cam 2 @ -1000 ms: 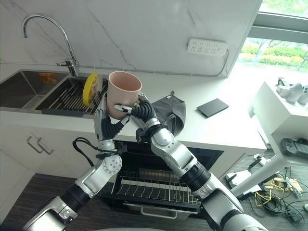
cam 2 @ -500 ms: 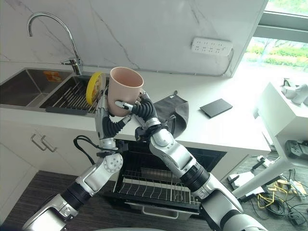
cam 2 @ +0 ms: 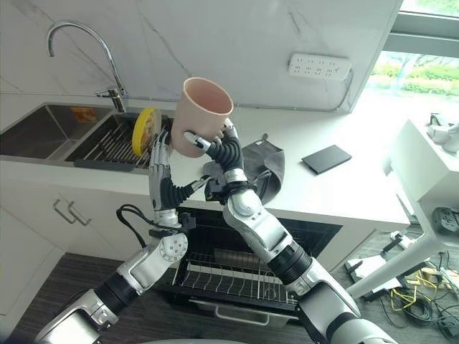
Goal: Place the dishes in the dishwasher.
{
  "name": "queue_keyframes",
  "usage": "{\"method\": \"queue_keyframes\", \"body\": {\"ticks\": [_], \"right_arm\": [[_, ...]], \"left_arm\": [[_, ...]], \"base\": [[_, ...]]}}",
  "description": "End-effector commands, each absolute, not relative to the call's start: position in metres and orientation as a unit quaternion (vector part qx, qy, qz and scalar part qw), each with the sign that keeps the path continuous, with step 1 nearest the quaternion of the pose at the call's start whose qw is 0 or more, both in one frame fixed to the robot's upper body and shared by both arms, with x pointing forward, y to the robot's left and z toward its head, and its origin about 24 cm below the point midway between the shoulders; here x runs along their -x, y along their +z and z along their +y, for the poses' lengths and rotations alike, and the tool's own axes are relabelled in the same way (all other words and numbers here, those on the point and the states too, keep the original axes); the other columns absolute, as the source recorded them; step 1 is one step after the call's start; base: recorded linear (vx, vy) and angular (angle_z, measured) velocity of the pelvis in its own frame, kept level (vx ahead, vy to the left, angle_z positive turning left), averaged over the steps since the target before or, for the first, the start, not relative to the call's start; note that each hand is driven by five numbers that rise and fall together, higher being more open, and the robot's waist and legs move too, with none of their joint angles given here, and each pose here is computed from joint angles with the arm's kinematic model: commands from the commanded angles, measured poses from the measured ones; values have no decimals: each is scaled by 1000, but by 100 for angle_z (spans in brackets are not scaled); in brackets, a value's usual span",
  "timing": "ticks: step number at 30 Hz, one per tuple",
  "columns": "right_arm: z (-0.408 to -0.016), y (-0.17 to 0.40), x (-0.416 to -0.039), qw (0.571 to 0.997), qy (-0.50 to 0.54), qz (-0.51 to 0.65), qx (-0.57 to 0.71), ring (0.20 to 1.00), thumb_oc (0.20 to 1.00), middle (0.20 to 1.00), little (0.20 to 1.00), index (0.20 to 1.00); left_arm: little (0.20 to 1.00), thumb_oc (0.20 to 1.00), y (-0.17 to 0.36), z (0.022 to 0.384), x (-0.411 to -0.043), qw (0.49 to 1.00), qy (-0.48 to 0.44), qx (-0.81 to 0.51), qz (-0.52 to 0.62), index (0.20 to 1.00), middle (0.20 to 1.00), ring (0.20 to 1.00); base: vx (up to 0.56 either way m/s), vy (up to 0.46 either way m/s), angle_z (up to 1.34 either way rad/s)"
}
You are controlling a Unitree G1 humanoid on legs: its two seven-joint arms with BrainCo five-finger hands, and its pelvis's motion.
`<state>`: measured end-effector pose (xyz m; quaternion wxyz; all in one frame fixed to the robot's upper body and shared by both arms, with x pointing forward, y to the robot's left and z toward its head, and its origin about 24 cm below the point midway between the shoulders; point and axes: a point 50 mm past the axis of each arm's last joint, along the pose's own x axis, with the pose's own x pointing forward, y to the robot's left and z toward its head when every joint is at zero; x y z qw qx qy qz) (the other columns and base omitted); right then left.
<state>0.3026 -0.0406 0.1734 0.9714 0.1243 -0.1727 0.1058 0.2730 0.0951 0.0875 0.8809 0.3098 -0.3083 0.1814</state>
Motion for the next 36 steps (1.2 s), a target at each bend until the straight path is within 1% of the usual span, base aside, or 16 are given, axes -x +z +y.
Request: {"method": "queue_keyframes", "body": {"ticks": [1,7,9,10,13,14,16,19,21,24,27,29,30,35,36], "right_arm": [[-39,235,-296,923,98,-310,-204,200,200,200,200,200],[-61,241,-291,913,68,-343,-210,200,200,200,200,200],[-73,238,-290,913,66,-342,-214,200,200,200,200,200],[-86,232,-285,912,70,-344,-209,200,200,200,200,200],[-94,227,-280,912,77,-351,-196,200,200,200,200,200],[-98,224,-277,913,79,-352,-188,200,200,200,200,200],[-118,212,-271,917,83,-345,-185,200,200,200,200,200],[-131,202,-266,921,87,-338,-172,200,200,200,200,200],[-146,193,-264,928,93,-320,-164,200,200,200,200,200],[-152,186,-264,933,99,-303,-165,200,200,200,200,200],[-155,184,-266,935,104,-296,-164,200,200,200,200,200],[-155,184,-267,936,107,-296,-160,200,200,200,200,200],[-154,184,-268,935,115,-297,-155,200,200,200,200,200],[-145,187,-273,935,135,-300,-132,200,200,200,200,200],[-139,190,-275,930,161,-307,-123,200,200,200,200,200]], "left_arm": [[1000,1000,98,79,-281,858,161,-318,-370,1000,1000,1000],[1000,1000,95,89,-280,862,155,-317,-364,1000,1000,1000],[1000,1000,96,92,-278,857,138,-324,-377,1000,1000,1000],[1000,1000,97,97,-274,855,117,-331,-382,1000,1000,1000],[1000,1000,95,102,-271,857,95,-337,-379,1000,1000,1000],[1000,1000,94,104,-269,860,77,-338,-376,1000,1000,1000],[1000,1000,88,110,-259,874,6,-327,-360,1000,1000,1000],[1000,1000,76,111,-250,884,-101,-345,-300,1000,1000,1000],[1000,1000,59,112,-237,855,-221,-398,-246,1000,1000,1000],[1000,1000,49,114,-232,828,-272,-437,-224,1000,1000,1000],[1000,1000,44,116,-228,808,-296,-460,-219,1000,1000,1000],[1000,1000,43,115,-227,780,-312,-486,-241,1000,1000,1000],[1000,1000,40,115,-226,751,-333,-514,-246,1000,1000,1000],[1000,1000,16,118,-225,737,-358,-538,-199,1000,1000,1000],[1000,1000,6,118,-224,736,-359,-543,-184,1000,1000,1000]], "base": [[-5,-11,4],[0,0,0],[0,0,0],[0,0,0],[0,4,-1],[-5,17,-5],[-21,25,-13],[-45,25,-20],[-63,37,-19],[-24,14,-15],[-34,2,-7],[-70,-1,-15],[-83,-5,-12],[-56,0,-3],[-62,16,-6]]}}
